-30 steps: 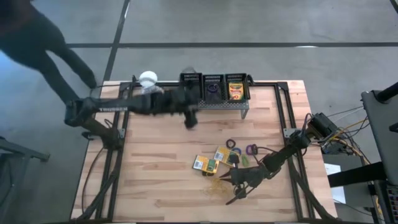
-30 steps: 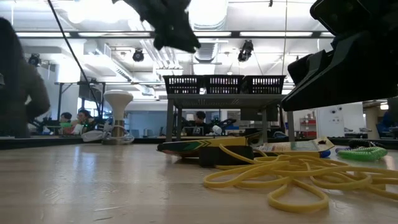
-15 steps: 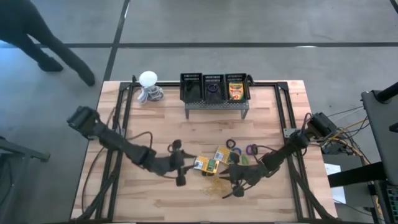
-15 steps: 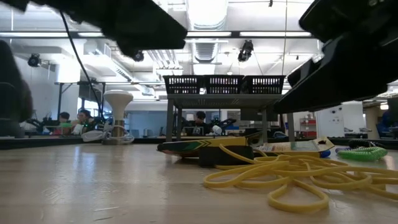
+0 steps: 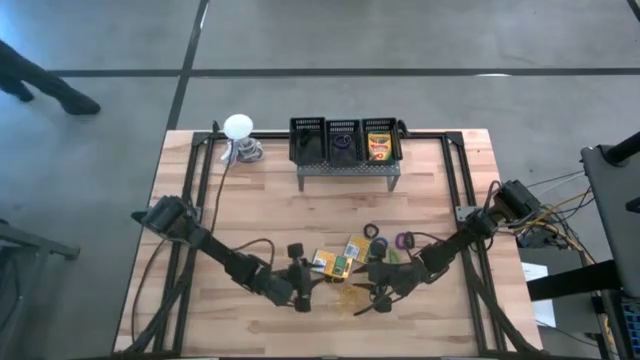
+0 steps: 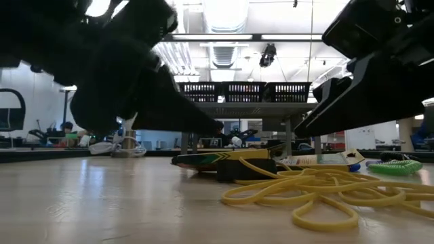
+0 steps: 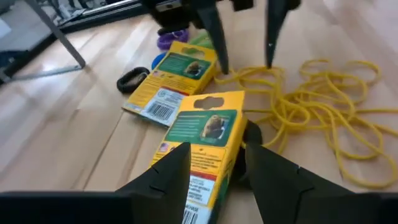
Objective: Pick & Place Office Desk Supplies
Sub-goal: Put the yellow crayon box into the right black bin on the shelf
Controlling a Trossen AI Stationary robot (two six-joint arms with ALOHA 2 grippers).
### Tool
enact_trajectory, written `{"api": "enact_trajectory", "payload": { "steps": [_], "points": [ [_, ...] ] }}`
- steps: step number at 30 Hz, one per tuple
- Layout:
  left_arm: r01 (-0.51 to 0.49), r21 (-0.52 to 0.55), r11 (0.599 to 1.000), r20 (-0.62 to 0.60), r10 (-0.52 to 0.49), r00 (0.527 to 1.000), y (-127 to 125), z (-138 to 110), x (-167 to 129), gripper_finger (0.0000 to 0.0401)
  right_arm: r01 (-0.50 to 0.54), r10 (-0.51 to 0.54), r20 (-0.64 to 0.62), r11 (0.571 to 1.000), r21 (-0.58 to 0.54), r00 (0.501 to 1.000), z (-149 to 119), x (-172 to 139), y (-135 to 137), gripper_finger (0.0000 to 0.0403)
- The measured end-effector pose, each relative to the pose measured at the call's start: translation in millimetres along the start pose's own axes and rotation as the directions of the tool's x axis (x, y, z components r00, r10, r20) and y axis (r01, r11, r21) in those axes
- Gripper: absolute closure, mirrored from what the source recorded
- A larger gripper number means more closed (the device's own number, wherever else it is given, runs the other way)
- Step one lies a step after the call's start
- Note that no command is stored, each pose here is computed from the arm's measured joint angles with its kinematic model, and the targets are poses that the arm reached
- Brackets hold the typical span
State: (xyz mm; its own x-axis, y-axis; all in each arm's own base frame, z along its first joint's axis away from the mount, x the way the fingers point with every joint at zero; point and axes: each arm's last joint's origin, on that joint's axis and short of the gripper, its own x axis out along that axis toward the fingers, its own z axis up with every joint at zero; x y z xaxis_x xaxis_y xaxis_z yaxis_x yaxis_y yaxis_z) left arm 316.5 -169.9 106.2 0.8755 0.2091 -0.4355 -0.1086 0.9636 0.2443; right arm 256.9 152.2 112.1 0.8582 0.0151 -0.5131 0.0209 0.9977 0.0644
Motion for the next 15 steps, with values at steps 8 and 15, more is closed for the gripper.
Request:
{"api": "enact_trajectory", "payload": {
  "steps": [8,15],
  "points": [
    [0.045,0.281,0.959,-0.166,0.002,0.986,-14.3,17.7,-7.0,0.0243,0.0,0.0,-0.002,1.0,-0.001,1.0,-1.8,-0.5,-1.0,0.0239],
    [0.069,0.306,0.949,-0.237,0.006,0.972,-11.9,7.7,-6.7,0.0241,0.0,0.0,0.0,1.0,0.002,1.0,-2.1,-0.6,-1.4,0.0247]
  ]
}}
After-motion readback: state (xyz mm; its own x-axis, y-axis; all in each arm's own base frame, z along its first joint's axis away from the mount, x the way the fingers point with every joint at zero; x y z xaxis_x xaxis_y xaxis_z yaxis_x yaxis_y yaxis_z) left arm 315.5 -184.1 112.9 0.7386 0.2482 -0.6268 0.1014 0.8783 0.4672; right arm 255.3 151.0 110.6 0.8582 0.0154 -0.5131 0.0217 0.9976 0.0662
